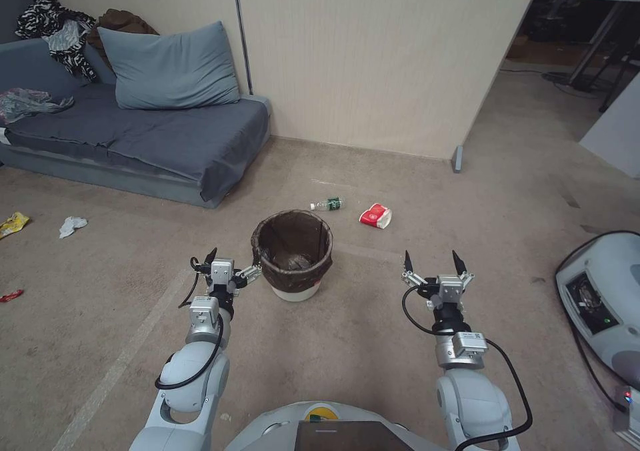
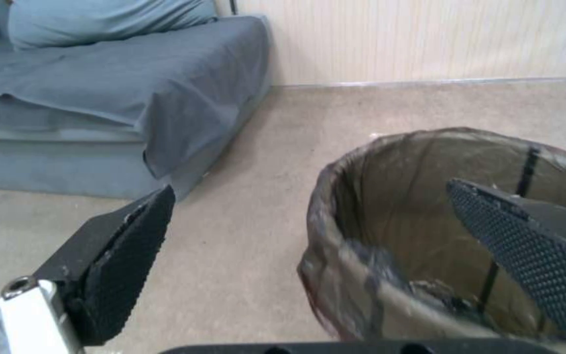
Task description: Pick up the trash bin, then pick up the garbage from the floor and place it into the trash bin.
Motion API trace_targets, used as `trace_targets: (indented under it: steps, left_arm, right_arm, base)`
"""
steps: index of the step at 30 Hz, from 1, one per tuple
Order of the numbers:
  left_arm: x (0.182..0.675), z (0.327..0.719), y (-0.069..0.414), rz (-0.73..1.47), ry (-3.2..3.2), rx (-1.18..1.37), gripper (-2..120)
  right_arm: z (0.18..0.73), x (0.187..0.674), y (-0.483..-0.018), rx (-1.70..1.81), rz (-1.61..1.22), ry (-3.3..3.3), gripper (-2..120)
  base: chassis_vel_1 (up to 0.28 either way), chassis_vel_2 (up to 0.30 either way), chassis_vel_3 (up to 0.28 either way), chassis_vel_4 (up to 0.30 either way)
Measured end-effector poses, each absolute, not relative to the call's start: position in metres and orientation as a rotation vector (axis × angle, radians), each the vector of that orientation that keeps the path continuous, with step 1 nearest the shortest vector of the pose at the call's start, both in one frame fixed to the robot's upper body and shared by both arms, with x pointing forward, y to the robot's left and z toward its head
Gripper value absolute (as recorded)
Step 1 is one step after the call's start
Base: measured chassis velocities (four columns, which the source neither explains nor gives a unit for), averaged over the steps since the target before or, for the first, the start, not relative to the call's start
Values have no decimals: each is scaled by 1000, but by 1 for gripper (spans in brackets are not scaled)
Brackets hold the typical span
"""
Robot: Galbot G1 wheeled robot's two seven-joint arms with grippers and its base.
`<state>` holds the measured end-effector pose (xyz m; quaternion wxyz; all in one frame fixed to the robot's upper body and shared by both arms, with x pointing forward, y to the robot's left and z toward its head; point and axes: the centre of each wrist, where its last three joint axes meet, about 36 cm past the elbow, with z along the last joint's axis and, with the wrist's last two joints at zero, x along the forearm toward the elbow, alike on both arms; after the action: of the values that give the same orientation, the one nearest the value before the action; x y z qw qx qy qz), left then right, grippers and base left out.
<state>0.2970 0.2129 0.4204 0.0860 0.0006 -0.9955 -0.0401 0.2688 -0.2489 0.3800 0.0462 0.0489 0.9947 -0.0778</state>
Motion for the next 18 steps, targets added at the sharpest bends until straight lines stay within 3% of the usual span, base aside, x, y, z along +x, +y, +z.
trace_targets:
  steps: [18]
  left_arm:
    - [296, 421, 212, -119, -2969, -1, 100]
  right_arm:
    - [379, 269, -249, 153, -227, 3038, 100]
  base:
    - [-131, 124, 133, -132]
